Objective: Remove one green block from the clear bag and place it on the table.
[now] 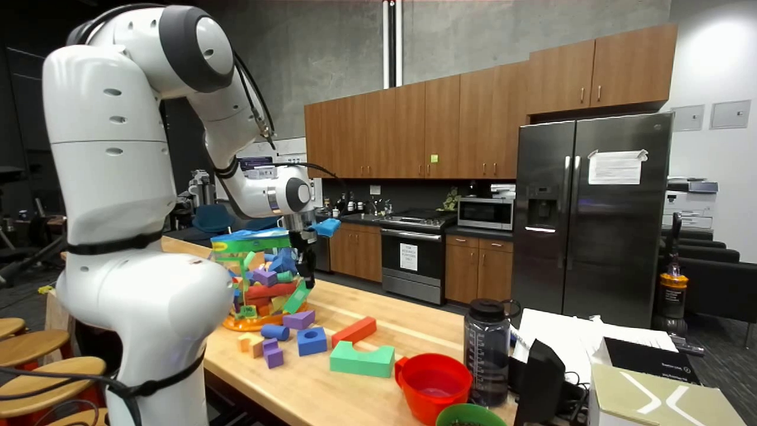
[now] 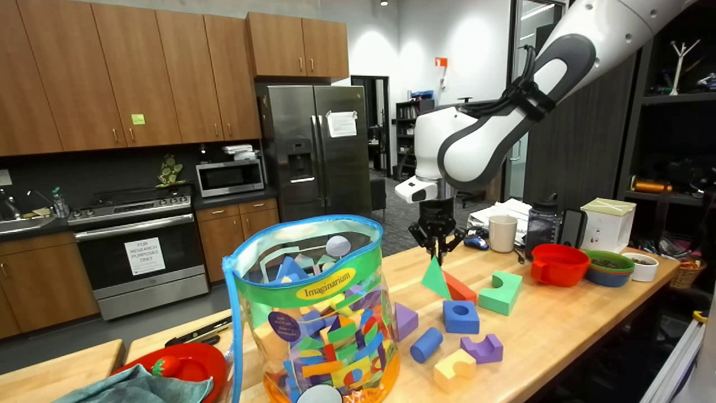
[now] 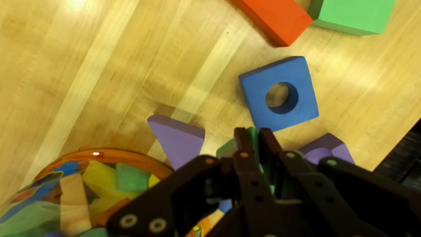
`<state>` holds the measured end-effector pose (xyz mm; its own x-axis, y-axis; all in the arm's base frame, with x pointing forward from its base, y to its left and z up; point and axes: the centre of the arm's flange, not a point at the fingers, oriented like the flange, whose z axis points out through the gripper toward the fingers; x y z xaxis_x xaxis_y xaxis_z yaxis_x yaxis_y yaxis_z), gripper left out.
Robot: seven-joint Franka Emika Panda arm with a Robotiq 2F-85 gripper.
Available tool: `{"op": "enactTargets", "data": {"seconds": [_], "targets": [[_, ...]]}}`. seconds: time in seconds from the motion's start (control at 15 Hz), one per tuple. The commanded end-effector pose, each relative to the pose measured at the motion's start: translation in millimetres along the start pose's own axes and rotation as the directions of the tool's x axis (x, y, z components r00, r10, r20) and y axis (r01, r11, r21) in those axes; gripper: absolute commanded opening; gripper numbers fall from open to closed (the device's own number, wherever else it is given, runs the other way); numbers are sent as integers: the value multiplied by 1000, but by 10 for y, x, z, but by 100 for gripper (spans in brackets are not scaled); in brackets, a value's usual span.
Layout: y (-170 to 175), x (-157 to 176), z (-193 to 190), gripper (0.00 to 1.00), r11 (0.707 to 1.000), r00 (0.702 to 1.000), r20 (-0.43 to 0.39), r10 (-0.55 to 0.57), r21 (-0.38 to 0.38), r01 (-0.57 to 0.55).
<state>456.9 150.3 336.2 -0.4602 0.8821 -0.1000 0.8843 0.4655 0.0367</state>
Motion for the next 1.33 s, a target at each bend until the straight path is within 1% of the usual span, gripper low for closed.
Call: {"op": "enactTargets", "data": {"seconds": [0.0,0.2,0.33,0.53,0.87,1.07,1.27], "targets": [[-140,-129,45,3,999,998,51,-28,-41,30],[-104,-171,92,3,997,997,73,-32,-68,37],[-43,-111,132,3,996,998,57,-11,-92,16],[58,61,218,3,992,998,51,-20,-123,26],[158,326,390,3,980,995,74,-69,-179,81],[193,377,437,3,975,992,93,-89,-196,106],[199,365,427,3,975,989,110,-96,-189,115]]}}
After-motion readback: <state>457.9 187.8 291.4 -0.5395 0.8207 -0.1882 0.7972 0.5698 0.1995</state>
